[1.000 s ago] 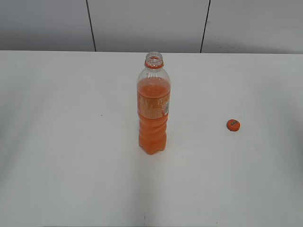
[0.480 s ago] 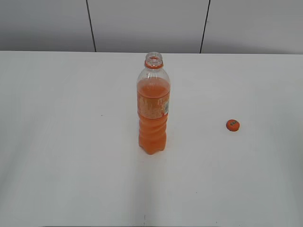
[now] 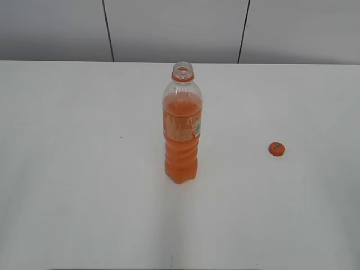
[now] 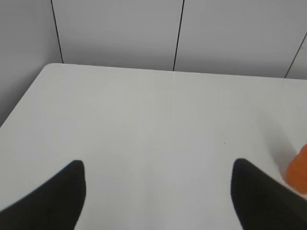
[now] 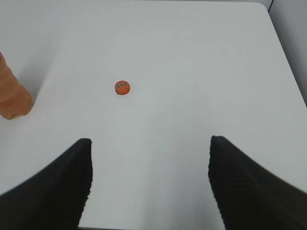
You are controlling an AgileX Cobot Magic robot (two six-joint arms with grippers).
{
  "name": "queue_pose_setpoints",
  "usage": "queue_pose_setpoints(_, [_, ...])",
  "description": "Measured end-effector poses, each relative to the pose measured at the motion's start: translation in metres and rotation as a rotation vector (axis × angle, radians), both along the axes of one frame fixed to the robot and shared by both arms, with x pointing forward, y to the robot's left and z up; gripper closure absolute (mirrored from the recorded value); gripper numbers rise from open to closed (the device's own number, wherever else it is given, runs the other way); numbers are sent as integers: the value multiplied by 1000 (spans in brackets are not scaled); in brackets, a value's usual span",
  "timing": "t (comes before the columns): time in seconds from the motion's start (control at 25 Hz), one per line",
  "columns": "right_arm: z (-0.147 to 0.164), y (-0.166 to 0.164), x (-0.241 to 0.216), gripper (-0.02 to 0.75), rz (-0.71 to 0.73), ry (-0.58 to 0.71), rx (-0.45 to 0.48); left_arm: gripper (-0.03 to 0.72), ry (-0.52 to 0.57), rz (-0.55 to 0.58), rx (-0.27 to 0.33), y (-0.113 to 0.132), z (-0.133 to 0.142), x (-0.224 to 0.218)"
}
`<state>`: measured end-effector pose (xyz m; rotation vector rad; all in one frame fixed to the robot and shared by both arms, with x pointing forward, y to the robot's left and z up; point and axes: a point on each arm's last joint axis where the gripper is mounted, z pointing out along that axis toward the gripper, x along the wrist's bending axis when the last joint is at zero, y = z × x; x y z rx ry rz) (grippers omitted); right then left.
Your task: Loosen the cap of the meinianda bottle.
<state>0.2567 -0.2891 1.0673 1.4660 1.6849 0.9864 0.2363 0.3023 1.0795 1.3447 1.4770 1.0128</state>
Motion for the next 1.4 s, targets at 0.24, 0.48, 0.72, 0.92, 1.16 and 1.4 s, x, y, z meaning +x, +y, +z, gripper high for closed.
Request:
queue_pose_setpoints(0.24, [-4, 1, -13, 172, 7, -5, -1, 150, 3, -1, -1, 0, -2, -4])
queue_pose_setpoints(0.48, [-13, 1, -21, 172, 19, 14, -19, 165, 41, 0, 0, 0, -5, -5])
queue_pose_setpoints(0.72, [-14, 0, -27, 172, 18, -17, -26, 168, 71, -1, 2, 0, -8, -7])
queue_pose_setpoints(0.92, [-15, 0, -27, 172, 17, -15, -30, 168, 102, -1, 0, 0, -11, -9])
queue_pose_setpoints(1.16, [-15, 0, -27, 172, 16, -15, -32, 168, 134, -1, 0, 0, -16, -8])
queue_pose_setpoints(1.4, [-15, 0, -27, 172, 16, -15, -32, 168, 144, -3, -2, 0, -18, -8])
